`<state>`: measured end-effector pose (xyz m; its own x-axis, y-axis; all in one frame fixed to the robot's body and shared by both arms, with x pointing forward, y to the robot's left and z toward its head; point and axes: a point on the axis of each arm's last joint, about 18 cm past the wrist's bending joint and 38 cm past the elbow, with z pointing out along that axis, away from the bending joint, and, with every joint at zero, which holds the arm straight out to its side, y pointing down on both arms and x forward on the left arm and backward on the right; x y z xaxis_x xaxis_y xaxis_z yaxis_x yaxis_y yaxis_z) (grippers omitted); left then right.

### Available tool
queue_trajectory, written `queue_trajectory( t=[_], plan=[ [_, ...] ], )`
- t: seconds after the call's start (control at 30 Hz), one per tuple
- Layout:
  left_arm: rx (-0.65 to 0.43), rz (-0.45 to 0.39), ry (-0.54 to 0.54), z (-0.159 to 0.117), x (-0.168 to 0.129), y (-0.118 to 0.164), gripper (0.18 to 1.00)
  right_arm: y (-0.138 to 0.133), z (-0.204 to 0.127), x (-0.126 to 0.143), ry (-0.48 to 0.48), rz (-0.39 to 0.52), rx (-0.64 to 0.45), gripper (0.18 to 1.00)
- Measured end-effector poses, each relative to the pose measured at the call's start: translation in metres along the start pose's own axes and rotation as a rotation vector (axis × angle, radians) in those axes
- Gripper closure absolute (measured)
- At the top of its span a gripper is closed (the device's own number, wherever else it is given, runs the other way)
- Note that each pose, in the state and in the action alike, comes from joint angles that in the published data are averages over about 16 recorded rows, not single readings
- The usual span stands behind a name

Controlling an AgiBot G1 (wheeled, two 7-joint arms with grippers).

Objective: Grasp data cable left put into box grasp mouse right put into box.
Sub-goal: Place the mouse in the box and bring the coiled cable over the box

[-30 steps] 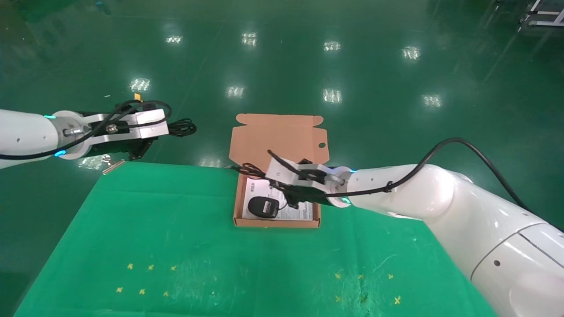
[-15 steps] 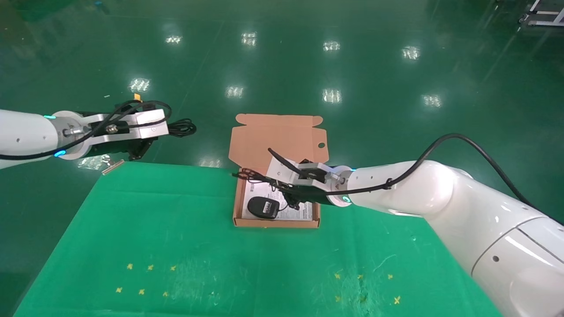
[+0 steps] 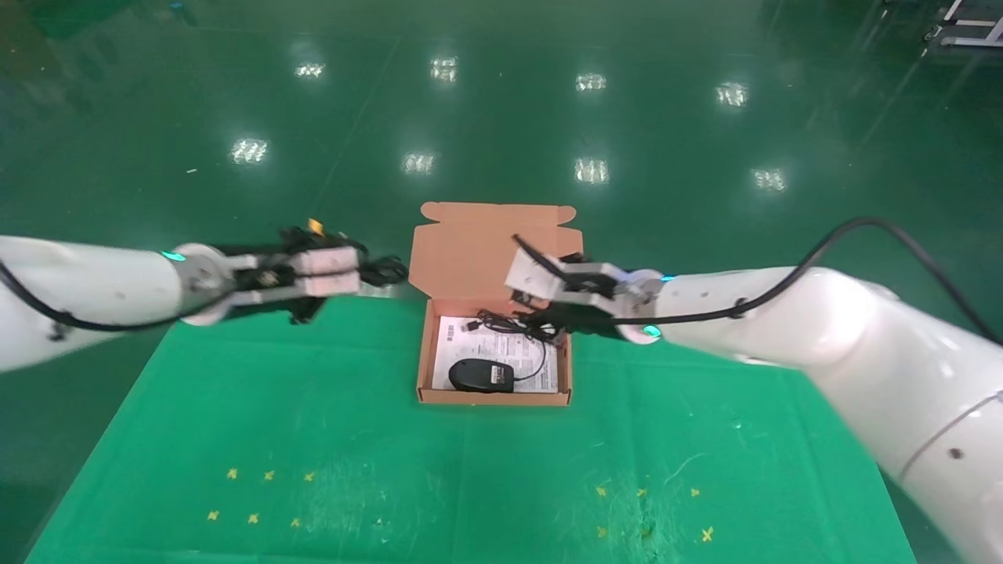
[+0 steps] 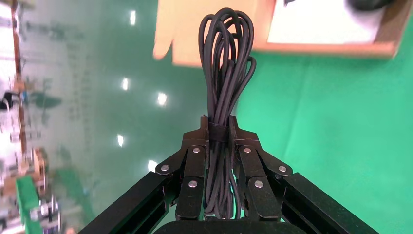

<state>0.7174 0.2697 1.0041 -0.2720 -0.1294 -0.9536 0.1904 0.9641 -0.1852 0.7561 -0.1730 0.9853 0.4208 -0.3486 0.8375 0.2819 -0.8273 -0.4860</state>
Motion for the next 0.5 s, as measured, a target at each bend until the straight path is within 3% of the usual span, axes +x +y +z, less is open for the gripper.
queue_trajectory(
  t=[0.5],
  plan=[
    [0.124, 0.025, 0.036, 0.073, 0.057, -0.057, 0.933, 0.042, -0.060, 0.041, 0.078, -0.037, -0.060, 0.419]
  ],
)
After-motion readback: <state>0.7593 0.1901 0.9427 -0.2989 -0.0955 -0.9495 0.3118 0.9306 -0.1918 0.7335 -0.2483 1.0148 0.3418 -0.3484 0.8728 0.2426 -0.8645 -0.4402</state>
